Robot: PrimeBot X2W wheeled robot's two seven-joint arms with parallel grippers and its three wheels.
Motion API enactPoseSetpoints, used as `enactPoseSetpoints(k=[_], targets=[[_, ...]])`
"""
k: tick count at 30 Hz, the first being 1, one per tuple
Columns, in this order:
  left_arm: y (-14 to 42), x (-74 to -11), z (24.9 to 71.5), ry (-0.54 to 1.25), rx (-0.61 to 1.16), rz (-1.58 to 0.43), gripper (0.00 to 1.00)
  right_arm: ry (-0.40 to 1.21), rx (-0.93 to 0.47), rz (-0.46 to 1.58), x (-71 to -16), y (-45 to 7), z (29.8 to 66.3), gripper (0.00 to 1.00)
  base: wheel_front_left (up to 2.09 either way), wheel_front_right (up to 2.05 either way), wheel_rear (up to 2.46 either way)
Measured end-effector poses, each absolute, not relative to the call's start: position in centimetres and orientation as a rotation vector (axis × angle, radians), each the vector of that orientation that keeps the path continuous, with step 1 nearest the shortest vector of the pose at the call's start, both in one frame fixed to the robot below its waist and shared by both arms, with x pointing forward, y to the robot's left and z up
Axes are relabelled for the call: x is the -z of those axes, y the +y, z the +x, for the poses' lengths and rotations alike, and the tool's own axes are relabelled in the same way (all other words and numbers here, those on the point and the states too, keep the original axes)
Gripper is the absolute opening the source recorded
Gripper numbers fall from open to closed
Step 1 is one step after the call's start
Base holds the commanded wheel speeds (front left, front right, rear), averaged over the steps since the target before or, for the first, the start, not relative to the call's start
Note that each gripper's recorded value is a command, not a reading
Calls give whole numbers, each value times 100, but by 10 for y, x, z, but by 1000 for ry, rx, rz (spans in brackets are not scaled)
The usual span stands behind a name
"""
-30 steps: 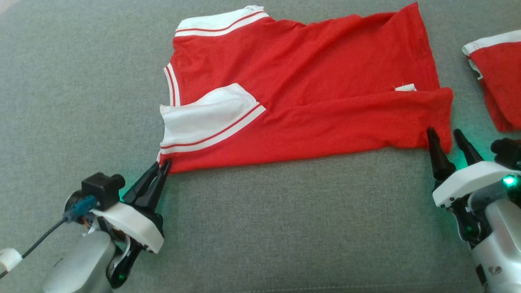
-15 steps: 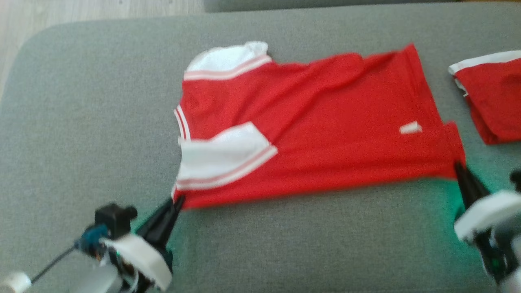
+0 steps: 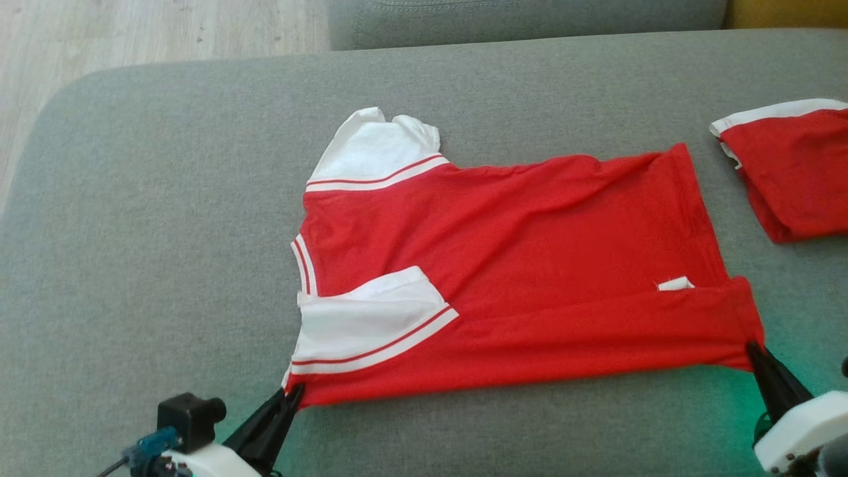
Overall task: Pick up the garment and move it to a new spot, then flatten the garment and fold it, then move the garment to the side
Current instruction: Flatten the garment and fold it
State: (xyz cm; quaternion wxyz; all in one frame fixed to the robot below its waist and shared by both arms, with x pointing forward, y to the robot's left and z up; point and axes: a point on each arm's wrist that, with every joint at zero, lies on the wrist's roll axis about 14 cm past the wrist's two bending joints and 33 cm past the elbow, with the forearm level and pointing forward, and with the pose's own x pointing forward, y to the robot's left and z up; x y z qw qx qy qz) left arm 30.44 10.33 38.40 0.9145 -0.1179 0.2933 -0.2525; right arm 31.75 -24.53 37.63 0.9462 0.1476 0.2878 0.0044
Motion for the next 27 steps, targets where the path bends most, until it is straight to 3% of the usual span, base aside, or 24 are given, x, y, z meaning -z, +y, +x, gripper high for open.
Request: enactPoseSetpoints(k=[1,2,3,4,10,19,27], targets=[[104,-384,304,606,520,-242,0,591,-7,303,-376,-246,317,6,0,0,0],[105,-384,304,614,519,-239,0,595,-3,307,-376,-247,317,80,0,0,0],[106,-383,303,620,516,-235,38,599,-1,311,-376,-247,317,100,0,0,0],[107,-383,304,623,515,-234,100,591,4,319,-378,-247,318,100,0,0,0],[122,-400,334,569,519,-155,100,510,-6,289,-399,-247,340,100,0,0,0],[113,-487,465,320,656,112,100,434,-46,258,-409,-228,382,100,0,0,0],[90,-470,545,441,696,218,100,441,-56,252,-397,-221,408,100,0,0,0]])
